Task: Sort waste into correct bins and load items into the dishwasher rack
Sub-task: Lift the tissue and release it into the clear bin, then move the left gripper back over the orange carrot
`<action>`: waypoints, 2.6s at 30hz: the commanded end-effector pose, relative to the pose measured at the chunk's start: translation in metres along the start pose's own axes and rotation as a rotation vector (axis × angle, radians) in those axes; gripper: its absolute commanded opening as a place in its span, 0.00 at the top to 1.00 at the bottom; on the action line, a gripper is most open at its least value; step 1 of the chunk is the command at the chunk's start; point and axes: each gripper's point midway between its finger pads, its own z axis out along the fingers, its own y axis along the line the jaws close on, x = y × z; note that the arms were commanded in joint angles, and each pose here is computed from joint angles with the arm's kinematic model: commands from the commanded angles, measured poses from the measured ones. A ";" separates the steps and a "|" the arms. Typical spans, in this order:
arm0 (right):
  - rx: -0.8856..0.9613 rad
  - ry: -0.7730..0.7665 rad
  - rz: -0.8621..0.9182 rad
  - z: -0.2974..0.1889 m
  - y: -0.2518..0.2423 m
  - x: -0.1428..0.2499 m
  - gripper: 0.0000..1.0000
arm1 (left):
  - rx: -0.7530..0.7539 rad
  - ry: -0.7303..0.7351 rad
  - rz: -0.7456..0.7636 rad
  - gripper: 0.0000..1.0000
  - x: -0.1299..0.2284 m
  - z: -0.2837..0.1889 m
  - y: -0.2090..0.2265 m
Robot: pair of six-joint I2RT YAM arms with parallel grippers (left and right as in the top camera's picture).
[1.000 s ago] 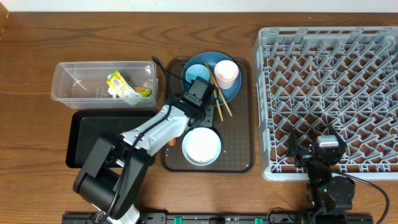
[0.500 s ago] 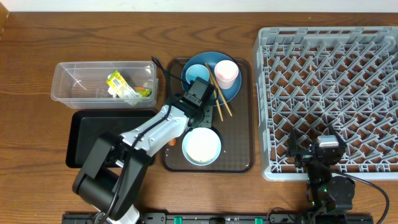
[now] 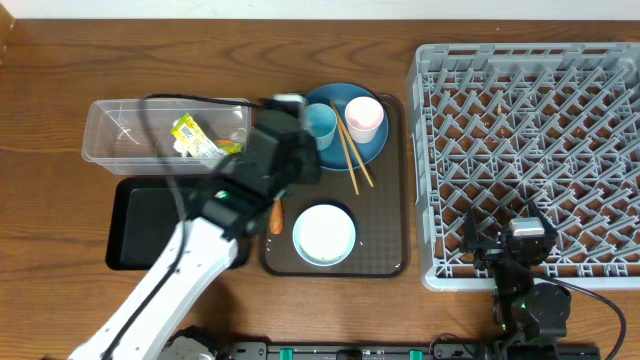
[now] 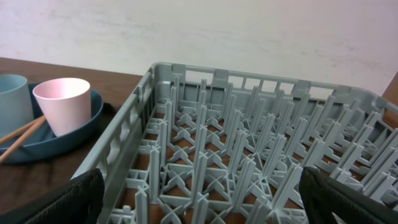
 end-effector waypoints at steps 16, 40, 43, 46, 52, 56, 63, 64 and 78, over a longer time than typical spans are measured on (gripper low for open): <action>0.009 0.004 -0.009 0.000 -0.002 0.001 0.01 | -0.534 -0.075 -0.233 0.94 -0.030 0.012 0.197; 0.009 0.004 -0.009 0.000 -0.002 0.001 0.01 | -0.431 -0.133 -0.401 0.14 -0.046 0.000 0.231; 0.009 0.004 -0.010 0.000 -0.002 0.001 0.01 | -0.234 -0.109 -0.477 0.12 -0.046 -0.023 0.186; 0.009 0.004 -0.009 0.000 -0.002 0.001 0.01 | -0.033 -0.014 -0.506 0.07 -0.029 -0.048 0.137; 0.009 0.004 -0.009 0.000 -0.002 0.001 0.01 | -0.027 0.252 -0.597 0.09 0.044 -0.086 0.111; 0.009 0.004 -0.009 0.000 -0.002 0.001 0.01 | -0.057 0.394 -0.588 0.34 0.079 -0.096 0.109; 0.009 0.004 -0.009 0.000 -0.002 0.001 0.01 | -0.108 0.471 -0.546 0.67 0.103 -0.097 0.117; 0.009 0.004 -0.009 0.000 -0.002 0.001 0.01 | -0.121 0.475 -0.538 0.69 0.105 -0.096 0.119; 0.009 0.004 -0.009 0.000 -0.002 0.001 0.01 | -0.143 0.505 -0.163 0.69 0.120 -0.060 0.090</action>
